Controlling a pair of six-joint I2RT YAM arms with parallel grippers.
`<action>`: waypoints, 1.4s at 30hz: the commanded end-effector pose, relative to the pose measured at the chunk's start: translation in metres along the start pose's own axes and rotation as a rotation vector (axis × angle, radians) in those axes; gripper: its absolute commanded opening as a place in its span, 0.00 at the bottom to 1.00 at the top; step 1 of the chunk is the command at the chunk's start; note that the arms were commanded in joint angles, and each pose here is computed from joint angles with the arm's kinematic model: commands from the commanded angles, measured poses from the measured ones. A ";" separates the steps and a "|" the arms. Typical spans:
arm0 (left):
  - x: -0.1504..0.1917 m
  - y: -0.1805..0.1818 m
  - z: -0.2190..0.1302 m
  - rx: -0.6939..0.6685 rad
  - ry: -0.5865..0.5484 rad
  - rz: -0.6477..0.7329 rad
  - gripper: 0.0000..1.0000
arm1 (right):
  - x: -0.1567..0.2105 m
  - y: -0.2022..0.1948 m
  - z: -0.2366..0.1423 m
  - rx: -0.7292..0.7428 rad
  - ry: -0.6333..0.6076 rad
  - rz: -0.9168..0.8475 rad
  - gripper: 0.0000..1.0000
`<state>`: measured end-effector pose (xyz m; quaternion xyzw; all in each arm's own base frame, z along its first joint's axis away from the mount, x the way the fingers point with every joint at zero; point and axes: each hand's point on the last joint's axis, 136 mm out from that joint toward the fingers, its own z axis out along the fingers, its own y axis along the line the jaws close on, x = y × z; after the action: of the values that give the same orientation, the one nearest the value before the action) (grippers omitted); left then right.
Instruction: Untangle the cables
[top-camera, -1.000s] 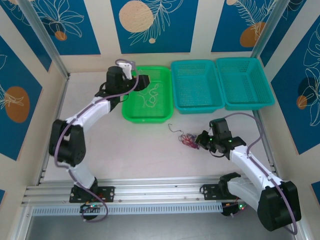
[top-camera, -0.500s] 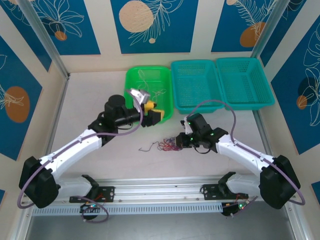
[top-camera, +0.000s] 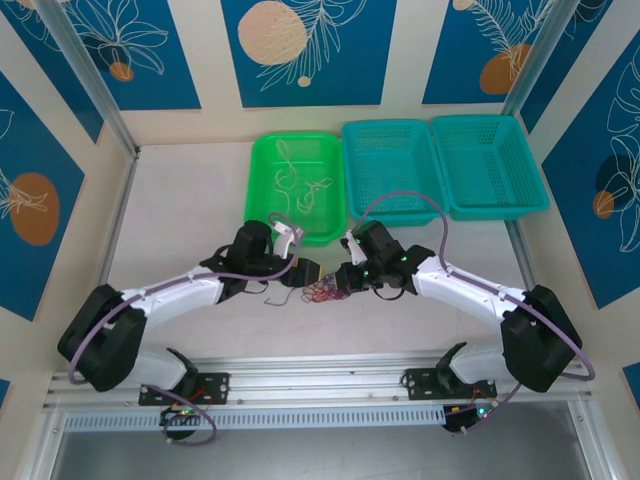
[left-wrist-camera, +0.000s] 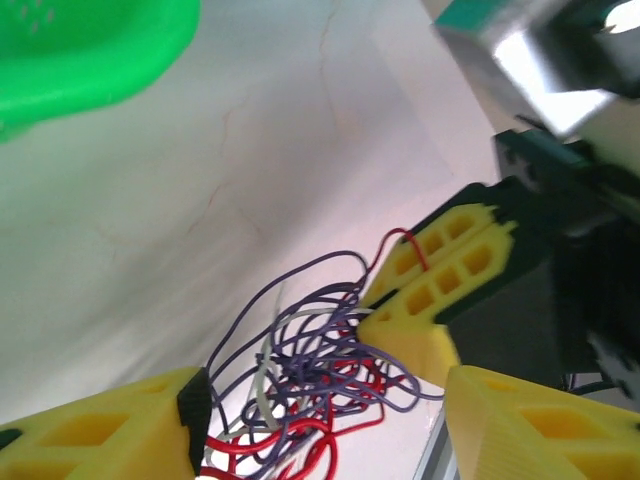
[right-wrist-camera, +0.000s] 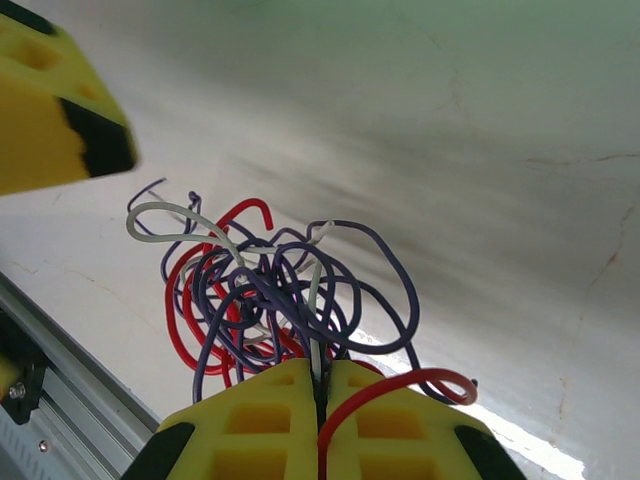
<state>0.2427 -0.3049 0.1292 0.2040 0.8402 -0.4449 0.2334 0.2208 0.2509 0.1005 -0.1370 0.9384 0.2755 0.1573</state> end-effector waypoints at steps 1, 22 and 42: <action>0.010 0.004 0.012 0.024 0.031 -0.017 0.58 | -0.008 0.012 -0.003 -0.033 -0.016 -0.027 0.00; -0.012 0.040 -0.042 -0.209 -0.154 -0.018 0.00 | 0.036 -0.118 -0.008 0.300 -0.074 0.533 0.00; -0.021 -0.028 -0.052 0.076 -0.180 0.201 0.32 | 0.014 -0.070 -0.038 0.024 -0.198 0.248 0.01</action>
<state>0.2452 -0.2539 0.1569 0.1809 0.8146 -0.4452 0.3246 0.2214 0.1456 0.0722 0.0998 0.9370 0.2737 0.1928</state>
